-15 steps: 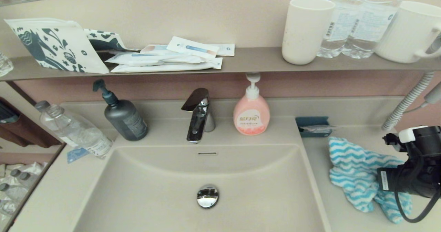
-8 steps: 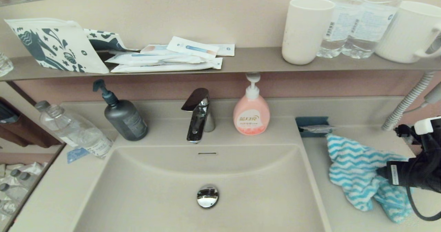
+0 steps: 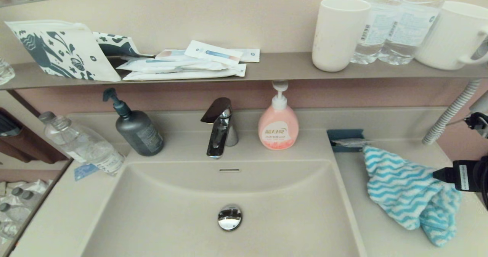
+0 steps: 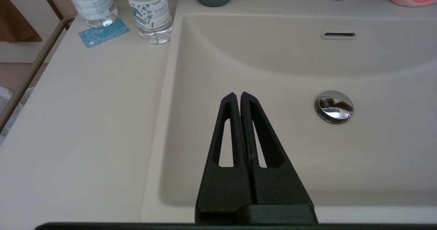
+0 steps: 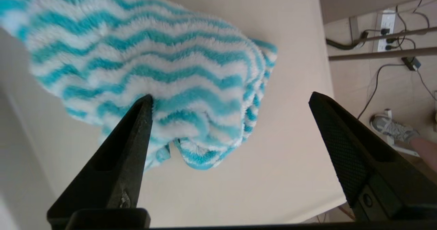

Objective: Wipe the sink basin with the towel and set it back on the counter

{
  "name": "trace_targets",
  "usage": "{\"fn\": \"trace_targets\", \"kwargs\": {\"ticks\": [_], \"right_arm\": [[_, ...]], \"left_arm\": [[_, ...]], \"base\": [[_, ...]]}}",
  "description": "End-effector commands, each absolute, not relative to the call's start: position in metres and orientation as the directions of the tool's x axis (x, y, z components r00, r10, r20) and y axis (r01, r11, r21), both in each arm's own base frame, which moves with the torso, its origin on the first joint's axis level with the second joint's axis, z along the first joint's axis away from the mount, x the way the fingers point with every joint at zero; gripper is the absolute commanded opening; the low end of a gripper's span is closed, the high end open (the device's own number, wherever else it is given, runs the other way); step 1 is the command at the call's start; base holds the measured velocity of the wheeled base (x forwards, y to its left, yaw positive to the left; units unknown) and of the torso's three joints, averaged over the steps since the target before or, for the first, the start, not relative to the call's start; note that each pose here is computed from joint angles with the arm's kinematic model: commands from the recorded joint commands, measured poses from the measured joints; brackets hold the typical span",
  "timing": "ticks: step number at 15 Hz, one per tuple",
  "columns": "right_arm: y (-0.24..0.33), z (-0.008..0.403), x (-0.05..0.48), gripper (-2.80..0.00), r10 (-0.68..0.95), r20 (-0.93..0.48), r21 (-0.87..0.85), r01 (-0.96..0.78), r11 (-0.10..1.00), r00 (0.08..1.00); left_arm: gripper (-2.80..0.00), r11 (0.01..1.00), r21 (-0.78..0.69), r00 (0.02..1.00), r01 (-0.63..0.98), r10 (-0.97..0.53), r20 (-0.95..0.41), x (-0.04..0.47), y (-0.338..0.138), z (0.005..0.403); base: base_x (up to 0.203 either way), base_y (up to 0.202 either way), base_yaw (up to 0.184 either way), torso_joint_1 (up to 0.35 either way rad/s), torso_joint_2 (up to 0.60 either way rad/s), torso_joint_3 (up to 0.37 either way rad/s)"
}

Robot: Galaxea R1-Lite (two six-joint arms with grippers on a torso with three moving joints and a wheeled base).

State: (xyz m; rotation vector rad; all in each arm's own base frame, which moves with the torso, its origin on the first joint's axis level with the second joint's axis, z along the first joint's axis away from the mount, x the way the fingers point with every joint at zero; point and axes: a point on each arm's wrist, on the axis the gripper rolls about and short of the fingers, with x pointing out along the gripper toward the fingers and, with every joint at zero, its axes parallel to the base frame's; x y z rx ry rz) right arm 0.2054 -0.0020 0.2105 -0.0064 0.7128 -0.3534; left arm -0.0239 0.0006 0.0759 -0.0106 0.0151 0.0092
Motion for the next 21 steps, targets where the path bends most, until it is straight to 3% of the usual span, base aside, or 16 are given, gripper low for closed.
{"fn": "trace_targets", "kwargs": {"ticks": [1,10,11,21], "right_arm": [[-0.002,0.225,0.201,0.0,-0.321,-0.603,-0.109,0.323,0.94,0.731],[-0.002,0.239,0.186,0.0,-0.312,-0.601,-0.104,0.315,0.944,0.736],[-0.002,0.239,0.184,-2.8,-0.31,-0.601,-0.102,0.314,0.944,0.737],[-0.002,0.25,0.139,-2.8,-0.272,-0.583,-0.06,0.293,0.954,0.766]], "left_arm": [[-2.8,1.0,-0.01,1.0,-0.009,0.009,-0.017,-0.024,0.001,0.076],[-2.8,1.0,-0.01,1.0,-0.009,0.009,-0.017,-0.024,0.001,0.076],[-2.8,1.0,-0.01,1.0,-0.009,0.009,-0.017,-0.024,0.001,0.076],[-2.8,1.0,-0.01,1.0,-0.009,0.009,-0.017,-0.024,0.001,0.076]], "base": [[0.0,0.0,0.0,0.0,0.0,0.0],[0.0,0.0,0.0,0.0,0.0,0.0],[0.0,0.0,0.0,0.0,0.0,0.0],[0.0,0.0,0.0,0.0,0.0,0.0]]}}
